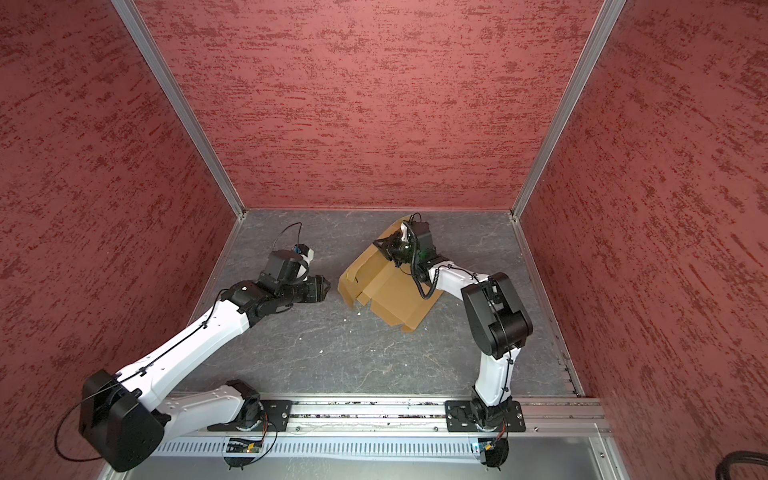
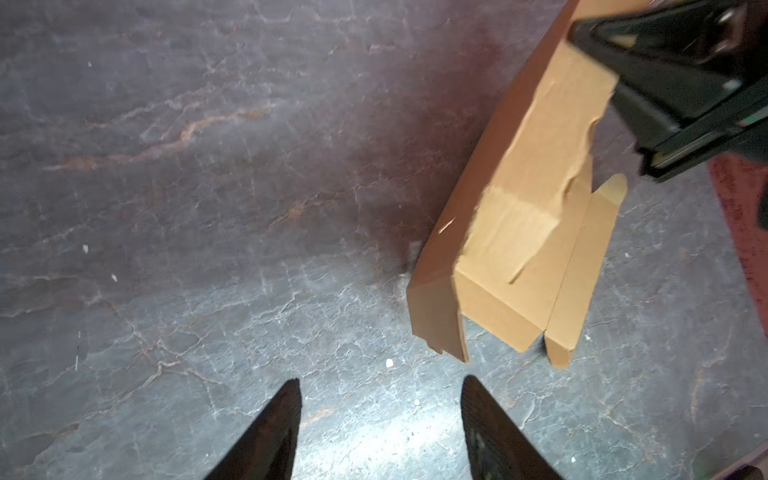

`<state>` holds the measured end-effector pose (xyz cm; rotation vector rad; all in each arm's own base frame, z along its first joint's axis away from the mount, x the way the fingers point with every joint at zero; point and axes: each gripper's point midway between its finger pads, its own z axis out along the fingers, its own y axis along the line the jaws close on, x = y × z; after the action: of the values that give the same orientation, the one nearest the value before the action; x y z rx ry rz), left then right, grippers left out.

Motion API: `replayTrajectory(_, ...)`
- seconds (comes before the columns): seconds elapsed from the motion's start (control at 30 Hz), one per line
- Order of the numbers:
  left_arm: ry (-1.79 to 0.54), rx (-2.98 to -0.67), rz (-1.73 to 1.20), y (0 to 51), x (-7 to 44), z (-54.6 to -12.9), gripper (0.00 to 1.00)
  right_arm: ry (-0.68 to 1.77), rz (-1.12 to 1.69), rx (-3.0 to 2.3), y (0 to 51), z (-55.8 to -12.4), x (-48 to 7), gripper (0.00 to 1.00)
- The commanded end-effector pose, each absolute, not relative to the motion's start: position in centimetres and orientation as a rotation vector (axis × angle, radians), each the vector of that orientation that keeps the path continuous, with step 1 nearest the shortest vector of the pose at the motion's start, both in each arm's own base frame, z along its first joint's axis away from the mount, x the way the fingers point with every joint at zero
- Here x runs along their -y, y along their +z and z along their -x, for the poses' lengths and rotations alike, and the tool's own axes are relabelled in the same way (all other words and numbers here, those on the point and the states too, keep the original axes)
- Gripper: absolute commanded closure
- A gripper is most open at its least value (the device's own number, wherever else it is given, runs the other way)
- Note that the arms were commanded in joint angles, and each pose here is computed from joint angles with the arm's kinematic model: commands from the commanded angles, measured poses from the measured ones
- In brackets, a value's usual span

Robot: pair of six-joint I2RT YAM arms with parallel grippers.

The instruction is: Fold the paper box

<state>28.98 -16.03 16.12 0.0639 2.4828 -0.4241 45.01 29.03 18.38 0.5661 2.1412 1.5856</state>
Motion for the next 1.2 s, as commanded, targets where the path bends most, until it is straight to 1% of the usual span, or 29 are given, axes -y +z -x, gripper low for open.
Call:
replayTrajectory(0.0,-0.397,-2.509,-0.049,14.7,16.0,-28.8,0.39,1.634,-0.506,-2.106,19.0,-44.6,-29.3,0.94)
replayTrajectory(0.13,-0.365,-2.54,-0.091,12.6,16.8,-28.4,0.4,1.645,-0.499,-2.103,19.1,-44.7,-29.3,0.94)
replayTrajectory(0.27,-0.354,-2.534,-0.122,11.7,18.1,-28.9,0.4,1.647,-0.499,-2.103,19.0,-44.8,-29.4,0.94)
replayTrajectory(0.63,-0.325,-2.506,-0.203,11.3,20.9,-31.4,0.41,1.652,-0.504,-2.106,18.7,-44.8,-29.4,0.94)
replayTrajectory(1.17,-0.347,-2.447,-0.317,11.7,23.4,-32.1,0.42,1.662,-0.517,-2.108,18.2,-44.6,-29.3,0.94)
